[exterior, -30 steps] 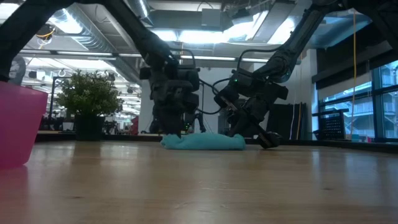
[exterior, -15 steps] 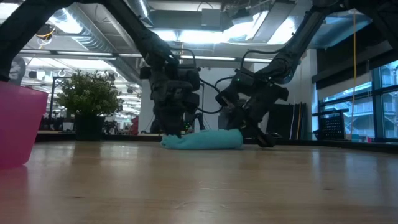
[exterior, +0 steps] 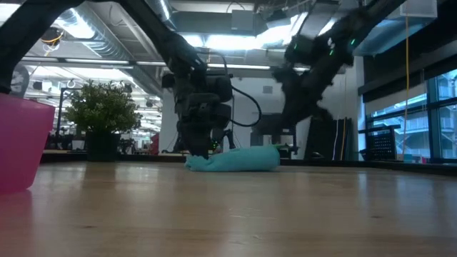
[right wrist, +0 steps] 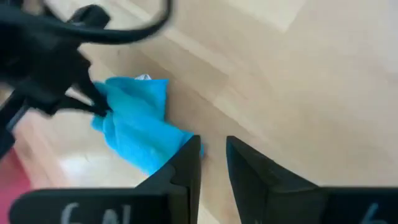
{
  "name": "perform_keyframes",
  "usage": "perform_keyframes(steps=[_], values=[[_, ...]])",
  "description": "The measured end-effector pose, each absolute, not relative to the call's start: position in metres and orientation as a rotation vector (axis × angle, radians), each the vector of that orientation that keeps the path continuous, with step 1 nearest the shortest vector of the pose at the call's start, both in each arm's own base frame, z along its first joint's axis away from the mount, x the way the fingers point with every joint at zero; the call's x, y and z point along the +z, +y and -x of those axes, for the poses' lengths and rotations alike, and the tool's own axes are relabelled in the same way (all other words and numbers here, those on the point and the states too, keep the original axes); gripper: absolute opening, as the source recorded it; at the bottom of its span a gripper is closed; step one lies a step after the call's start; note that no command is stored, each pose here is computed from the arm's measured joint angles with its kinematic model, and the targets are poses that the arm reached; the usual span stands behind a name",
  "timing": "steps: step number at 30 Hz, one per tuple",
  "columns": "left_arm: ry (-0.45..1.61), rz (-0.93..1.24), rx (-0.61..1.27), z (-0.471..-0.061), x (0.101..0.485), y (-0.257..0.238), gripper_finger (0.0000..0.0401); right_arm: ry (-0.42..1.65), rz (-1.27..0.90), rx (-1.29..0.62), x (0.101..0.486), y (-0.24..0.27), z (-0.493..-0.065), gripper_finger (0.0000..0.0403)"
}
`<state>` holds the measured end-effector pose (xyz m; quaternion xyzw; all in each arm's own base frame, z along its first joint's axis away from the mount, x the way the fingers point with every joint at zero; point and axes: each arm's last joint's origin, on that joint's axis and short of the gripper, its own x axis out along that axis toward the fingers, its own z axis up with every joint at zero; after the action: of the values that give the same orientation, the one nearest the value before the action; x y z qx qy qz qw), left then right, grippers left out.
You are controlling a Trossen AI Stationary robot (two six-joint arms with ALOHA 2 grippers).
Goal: Roll microfiber towels into tight, uniform cylinder then place into a basket
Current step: Roll the microfiber blue towel
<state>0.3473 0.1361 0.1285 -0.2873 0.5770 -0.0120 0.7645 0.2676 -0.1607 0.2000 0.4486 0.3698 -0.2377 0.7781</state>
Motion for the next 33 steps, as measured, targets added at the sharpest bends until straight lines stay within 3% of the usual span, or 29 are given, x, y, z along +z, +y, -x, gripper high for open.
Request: perform_keyframes(steps=[8,17,23,33], values=[[1.294,0.519,-0.008,-0.356,0.128,0.114,0.0,0.789,-0.535,-0.302,0.258,-0.113,-0.247,0.0077],[1.326,0.389,-0.029,-0.365,0.13,0.076,0.0,0.726,-0.147,0.01,0.289,-0.06,-0.241,0.0077],[1.338,0.263,-0.002,-0.368,0.132,0.06,0.0,0.719,-0.018,0.115,0.29,-0.043,-0.243,0.0077],[1.314,0.247,0.012,-0.377,0.142,0.06,0.0,0.719,-0.012,0.132,0.29,-0.038,-0.245,0.0077]])
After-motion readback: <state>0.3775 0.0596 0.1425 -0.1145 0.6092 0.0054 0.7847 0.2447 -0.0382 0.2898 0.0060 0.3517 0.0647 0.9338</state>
